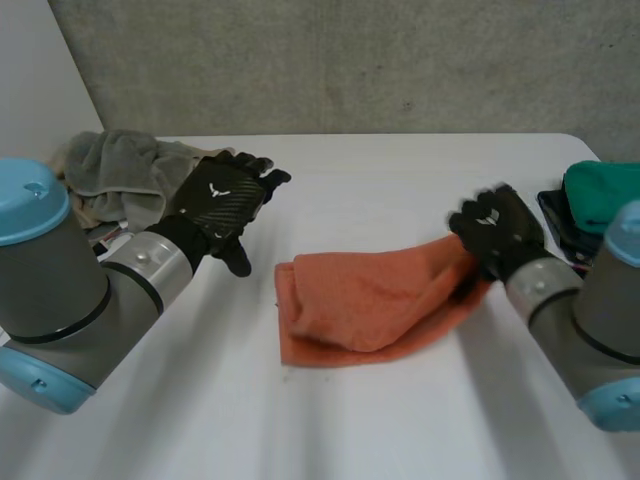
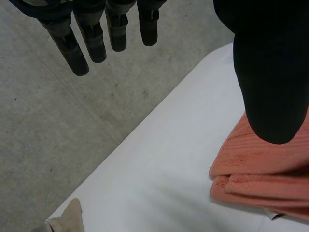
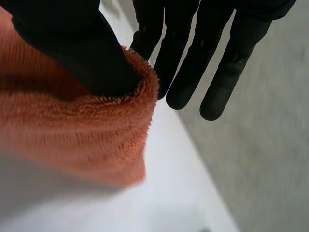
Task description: Fold the laundry.
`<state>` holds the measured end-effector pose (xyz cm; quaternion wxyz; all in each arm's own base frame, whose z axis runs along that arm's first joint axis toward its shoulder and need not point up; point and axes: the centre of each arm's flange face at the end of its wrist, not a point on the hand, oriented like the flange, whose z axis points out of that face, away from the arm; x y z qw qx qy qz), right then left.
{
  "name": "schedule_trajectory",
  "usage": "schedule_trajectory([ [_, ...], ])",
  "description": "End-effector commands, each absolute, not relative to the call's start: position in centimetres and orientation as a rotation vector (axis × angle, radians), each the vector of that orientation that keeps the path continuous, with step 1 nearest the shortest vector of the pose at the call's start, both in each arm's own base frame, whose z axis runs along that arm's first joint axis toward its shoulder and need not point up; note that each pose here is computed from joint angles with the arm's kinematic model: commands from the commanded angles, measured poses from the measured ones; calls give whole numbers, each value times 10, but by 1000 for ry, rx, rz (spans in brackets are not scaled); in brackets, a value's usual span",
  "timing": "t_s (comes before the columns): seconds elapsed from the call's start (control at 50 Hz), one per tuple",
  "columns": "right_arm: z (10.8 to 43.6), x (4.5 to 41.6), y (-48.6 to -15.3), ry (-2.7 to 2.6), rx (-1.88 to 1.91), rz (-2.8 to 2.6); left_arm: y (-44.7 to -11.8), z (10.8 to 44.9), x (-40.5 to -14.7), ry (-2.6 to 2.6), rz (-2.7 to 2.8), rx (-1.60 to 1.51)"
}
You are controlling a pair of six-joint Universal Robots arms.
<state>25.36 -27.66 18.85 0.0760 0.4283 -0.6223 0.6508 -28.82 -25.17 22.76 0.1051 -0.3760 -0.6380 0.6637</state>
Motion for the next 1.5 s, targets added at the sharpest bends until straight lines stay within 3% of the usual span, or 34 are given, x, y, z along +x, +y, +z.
schedule_trajectory([
  [0.02,203,344,-212,-1626,1681,2191,-250,233,-283,-1886,1980,-1091],
  [0.14,157,385,-152,-1559,2136,2134,-253,237,-270,-1915,2003,-1061],
  [0.24,141,383,-162,-1687,2073,2002,-255,237,-264,-1939,1994,-1005],
  [0.34,158,371,-173,-1852,1830,2002,-255,241,-267,-1931,1968,-933],
  [0.44,216,339,-202,-2121,1449,2239,-257,250,-271,-1912,1975,-873],
  [0.52,230,317,-225,-2453,1160,2265,-246,256,-292,-1866,1951,-842],
  [0.6,231,305,-241,-2678,1031,2122,-238,236,-324,-1873,1859,-846],
  [0.7,191,303,-261,-2845,1003,1828,-234,193,-358,-2017,1726,-894],
  [0.82,154,309,-271,-2945,1004,1663,-239,144,-350,-2336,1542,-928],
  [0.96,142,311,-275,-2929,1042,1613,-238,132,-343,-2404,1478,-944],
  [1.02,147,310,-278,-2860,1076,1643,-241,136,-336,-2422,1485,-929],
  [1.24,191,296,-276,-2334,1193,1762,-246,222,-328,-2185,1699,-850],
  [1.36,195,313,-227,-2235,1341,1886,-258,257,-321,-1984,1745,-862],
  [1.5,154,319,-177,-2264,1532,1871,-239,284,-332,-1670,1599,-1034],
])
